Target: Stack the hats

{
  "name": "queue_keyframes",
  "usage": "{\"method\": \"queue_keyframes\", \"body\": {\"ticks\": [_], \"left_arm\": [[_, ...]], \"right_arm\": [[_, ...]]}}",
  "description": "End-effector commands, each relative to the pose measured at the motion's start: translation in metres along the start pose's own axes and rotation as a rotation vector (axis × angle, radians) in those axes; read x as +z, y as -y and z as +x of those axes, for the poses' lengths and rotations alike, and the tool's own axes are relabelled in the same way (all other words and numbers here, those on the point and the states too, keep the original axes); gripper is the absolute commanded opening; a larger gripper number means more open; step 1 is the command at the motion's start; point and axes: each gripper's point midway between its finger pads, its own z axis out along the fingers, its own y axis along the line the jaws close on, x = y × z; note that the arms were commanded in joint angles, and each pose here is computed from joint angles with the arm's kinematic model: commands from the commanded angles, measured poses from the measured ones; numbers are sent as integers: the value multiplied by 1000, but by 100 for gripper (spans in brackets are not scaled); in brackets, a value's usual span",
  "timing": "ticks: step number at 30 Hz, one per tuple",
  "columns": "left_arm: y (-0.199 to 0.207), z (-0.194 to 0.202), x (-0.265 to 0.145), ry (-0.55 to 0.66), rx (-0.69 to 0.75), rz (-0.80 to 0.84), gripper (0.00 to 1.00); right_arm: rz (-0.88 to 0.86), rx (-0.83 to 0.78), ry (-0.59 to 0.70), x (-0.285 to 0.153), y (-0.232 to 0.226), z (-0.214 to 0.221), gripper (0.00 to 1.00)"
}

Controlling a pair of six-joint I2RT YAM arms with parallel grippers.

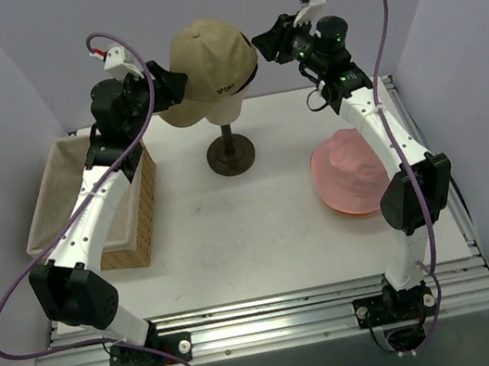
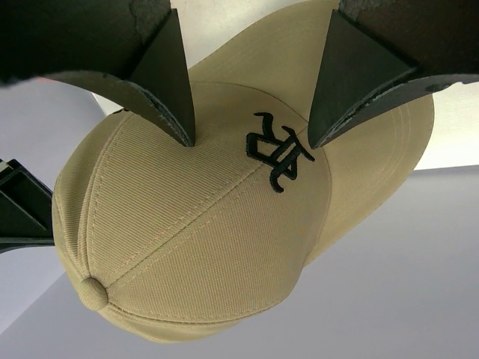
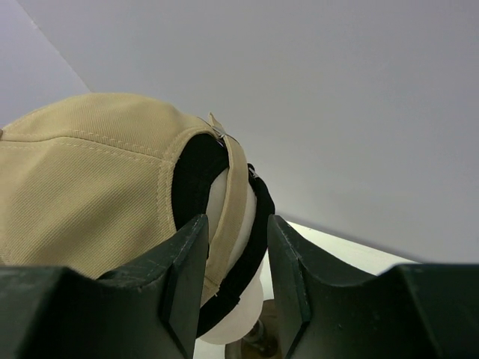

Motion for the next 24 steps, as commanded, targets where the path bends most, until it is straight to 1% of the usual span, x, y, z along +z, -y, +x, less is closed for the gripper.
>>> {"method": "queue_keyframes", "body": {"ticks": [1,6,15,24], "left_arm": [[9,-25,2,73,24,27,70],[10,-24,2,71,22,32,70],[12,-26,1,74,22,36,70],[9,-24,1,70,30,29,70]], "right_arm": [[-91,-35,101,-6,-33,-37,34],[-81,-31,72,-1,-36,-29,34],[12,-2,-8,10,-8,11,33],[93,5,-52,12,7,34,29]]}}
